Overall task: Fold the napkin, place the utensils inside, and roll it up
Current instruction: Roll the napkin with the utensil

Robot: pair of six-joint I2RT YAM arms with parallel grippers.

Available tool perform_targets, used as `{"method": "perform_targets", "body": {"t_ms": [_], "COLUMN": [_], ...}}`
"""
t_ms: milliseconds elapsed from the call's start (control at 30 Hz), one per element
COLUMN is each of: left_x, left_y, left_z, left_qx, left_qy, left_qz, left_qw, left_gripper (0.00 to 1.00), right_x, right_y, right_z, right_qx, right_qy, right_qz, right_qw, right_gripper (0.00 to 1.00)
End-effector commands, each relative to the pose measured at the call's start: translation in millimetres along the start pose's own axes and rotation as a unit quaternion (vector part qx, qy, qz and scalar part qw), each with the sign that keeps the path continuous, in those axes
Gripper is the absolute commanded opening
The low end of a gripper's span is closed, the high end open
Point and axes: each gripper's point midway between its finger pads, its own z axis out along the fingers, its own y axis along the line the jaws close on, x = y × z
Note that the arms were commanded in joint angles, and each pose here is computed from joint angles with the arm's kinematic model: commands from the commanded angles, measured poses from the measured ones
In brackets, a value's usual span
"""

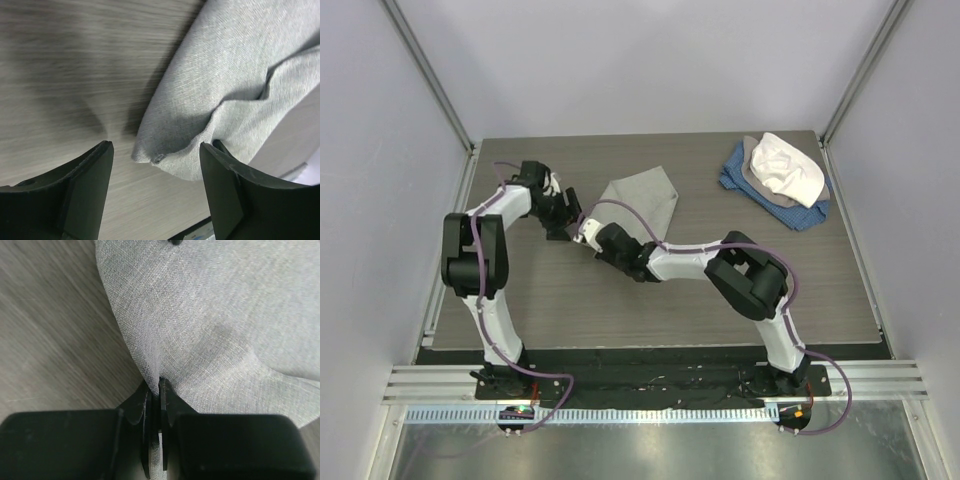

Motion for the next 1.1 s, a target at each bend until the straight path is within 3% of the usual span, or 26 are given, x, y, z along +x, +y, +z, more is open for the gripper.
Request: {"method": "perform_targets", "body": {"t_ms": [0, 133, 300, 400, 600, 733, 1067], "left_x": [-16.4, -0.7, 7.0, 23.1, 55.9, 57.2, 65.8], "left_y": [0.3, 16.3, 3.0, -2.2, 10.7, 11.6, 9.4], "left_z": [-31.5, -40.1, -69.9, -73.9, -56.0, -50.5, -30.5], "left_qx": [-0.030, -0.059, -0.025, 0.001, 0.008, 0.015, 0.042], "left_qy": [-0.075, -0.100, -0.171, -0.182, -0.143, -0.142, -0.108], "left_qz": [0.002, -0.011, -0.008, -0.013, -0.036, -0.042, -0.064], "left_qw": [0.997, 0.993, 0.985, 0.983, 0.989, 0.989, 0.991], "left_gripper": [0.75, 0.77, 0.79, 0.81, 0.82, 0.82, 0.80], "right_x": [7.0, 6.7, -6.0, -8.8, -6.5, 0.2, 13.6], "right_y": [33.8, 37.5, 47.8, 50.8, 46.1, 45.0, 38.6], "right_z": [-20.3, -31.3, -49.9, -55.8, -53.7, -49.3, -33.2], "right_qx": [-0.129, -0.175, -0.261, -0.305, -0.351, -0.377, -0.387], "right_qy": [0.047, 0.069, 0.090, 0.106, 0.119, 0.128, 0.148], "right_qz": [0.035, 0.056, 0.100, 0.126, 0.183, 0.214, 0.245], "right_qw": [0.990, 0.981, 0.956, 0.938, 0.911, 0.892, 0.876], "right_gripper": [0.01, 0.01, 0.01, 0.01, 0.01, 0.01, 0.01]}}
